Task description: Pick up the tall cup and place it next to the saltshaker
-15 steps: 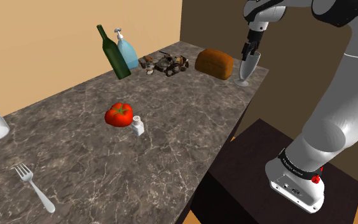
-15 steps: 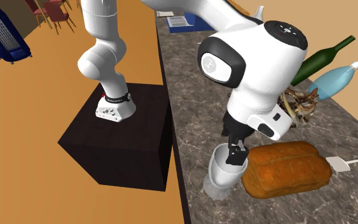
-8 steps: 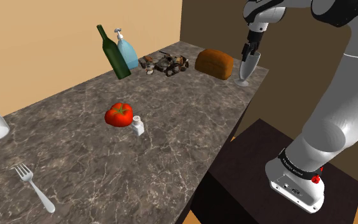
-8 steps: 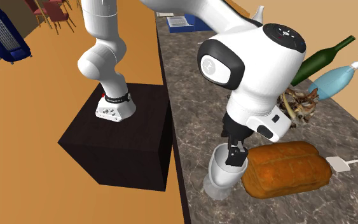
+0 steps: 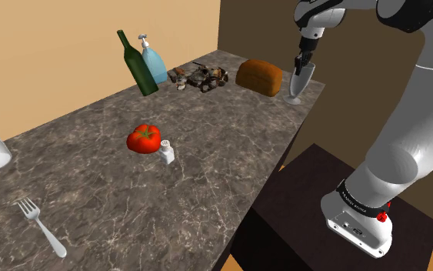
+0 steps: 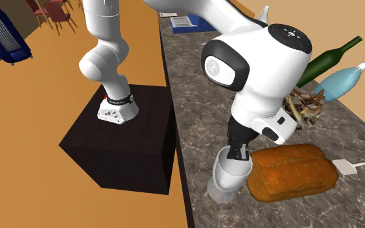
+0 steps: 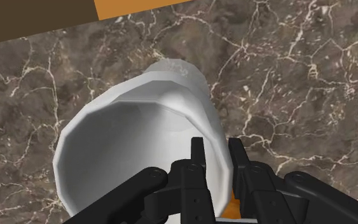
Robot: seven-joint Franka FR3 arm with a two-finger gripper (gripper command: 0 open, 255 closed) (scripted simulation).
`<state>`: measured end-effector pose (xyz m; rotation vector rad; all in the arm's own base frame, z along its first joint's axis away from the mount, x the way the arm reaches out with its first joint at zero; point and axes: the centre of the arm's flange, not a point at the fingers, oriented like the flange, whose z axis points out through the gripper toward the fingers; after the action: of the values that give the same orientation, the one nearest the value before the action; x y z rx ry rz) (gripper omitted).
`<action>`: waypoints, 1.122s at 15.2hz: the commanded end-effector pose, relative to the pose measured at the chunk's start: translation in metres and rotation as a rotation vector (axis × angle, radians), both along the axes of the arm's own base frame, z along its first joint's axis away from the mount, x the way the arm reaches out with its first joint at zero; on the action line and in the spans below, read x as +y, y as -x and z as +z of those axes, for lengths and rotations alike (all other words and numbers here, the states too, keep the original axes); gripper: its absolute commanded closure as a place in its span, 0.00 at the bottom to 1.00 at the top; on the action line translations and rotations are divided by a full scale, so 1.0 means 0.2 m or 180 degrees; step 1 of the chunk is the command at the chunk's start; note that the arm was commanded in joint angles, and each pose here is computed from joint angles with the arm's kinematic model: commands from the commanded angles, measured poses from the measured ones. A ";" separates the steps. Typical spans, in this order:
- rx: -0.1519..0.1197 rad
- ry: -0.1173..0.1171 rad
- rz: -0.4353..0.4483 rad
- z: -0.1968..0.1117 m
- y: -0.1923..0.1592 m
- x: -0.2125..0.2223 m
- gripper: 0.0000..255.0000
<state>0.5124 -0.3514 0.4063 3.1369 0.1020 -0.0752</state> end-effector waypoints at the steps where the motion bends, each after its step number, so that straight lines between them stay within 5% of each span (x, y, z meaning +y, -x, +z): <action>1: 0.0001 0.0000 0.0000 0.00 0.00 0.00 1.00; 17: 0.0000 0.0000 0.0000 0.37 0.00 0.00 1.00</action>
<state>0.5118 -0.3516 0.4730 3.1371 0.1021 -0.0762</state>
